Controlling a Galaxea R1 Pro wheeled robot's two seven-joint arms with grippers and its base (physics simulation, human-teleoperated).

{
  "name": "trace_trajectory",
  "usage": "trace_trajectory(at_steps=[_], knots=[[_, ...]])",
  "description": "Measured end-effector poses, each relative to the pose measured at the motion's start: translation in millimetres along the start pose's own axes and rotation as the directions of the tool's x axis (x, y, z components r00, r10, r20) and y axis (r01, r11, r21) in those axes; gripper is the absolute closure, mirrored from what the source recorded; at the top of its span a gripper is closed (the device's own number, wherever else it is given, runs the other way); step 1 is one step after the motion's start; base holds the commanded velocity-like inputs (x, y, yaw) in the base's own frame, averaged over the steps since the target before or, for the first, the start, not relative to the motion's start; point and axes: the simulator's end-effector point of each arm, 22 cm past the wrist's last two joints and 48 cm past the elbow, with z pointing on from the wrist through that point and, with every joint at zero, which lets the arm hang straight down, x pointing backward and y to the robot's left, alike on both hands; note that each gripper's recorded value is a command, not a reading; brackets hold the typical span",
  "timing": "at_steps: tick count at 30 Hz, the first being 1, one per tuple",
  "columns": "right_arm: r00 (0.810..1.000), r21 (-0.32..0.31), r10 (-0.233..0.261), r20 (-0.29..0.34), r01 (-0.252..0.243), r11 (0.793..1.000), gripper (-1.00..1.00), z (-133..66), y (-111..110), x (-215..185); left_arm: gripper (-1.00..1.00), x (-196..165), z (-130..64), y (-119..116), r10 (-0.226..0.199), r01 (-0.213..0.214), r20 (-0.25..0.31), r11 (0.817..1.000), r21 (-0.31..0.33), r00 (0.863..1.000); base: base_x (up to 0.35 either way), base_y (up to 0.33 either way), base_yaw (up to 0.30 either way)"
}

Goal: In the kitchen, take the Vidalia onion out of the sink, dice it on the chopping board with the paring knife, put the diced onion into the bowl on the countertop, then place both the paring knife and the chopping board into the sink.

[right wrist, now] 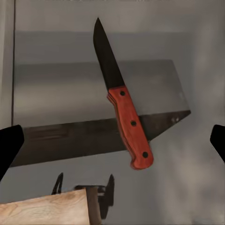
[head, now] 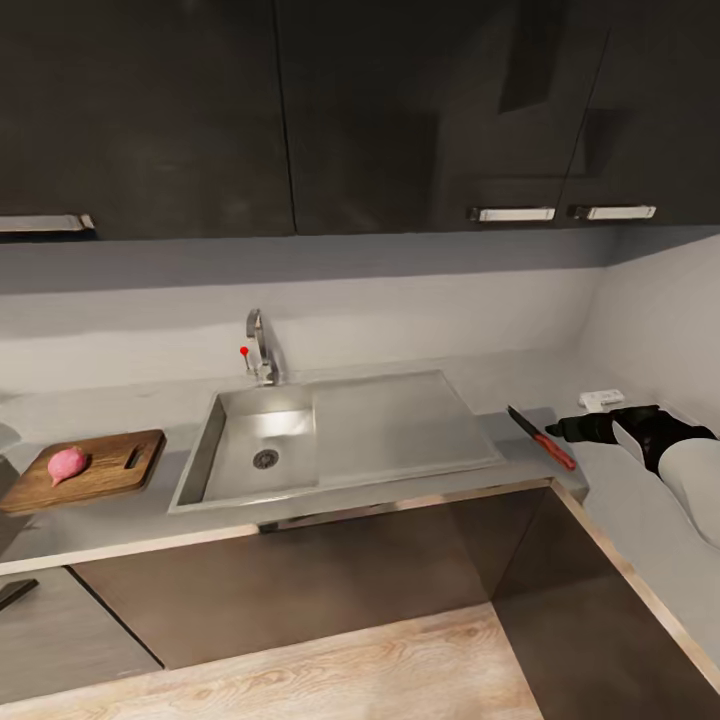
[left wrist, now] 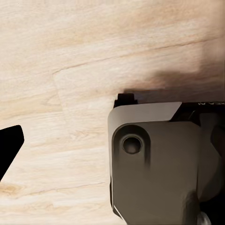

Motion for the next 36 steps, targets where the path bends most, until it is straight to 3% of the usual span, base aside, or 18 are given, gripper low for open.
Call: trace_trajectory(at_steps=[16,25,36], knots=[[0.999,-0.012,-0.006,-0.051,0.005,1.0,-1.0,16.8,6.5,32.6,-1.0,10.4,4.8,-1.1,0.003,-0.003,-0.027,1.0,0.001,1.0,0.109,-0.001,0.0],[0.998,0.009,-0.001,-0.059,0.002,1.0,-1.0,18.8,-14.4,45.9,-1.0,16.4,7.3,-1.5,0.004,-0.004,-0.042,1.0,0.002,0.999,0.001,0.0,0.0],[0.997,-0.048,0.009,-0.079,-0.013,0.999,-1.0,19.8,-19.9,60.3,-1.0,23.2,10.2,-3.5,0.005,-0.005,-0.059,1.0,0.004,0.998,0.0,0.0,0.0]])
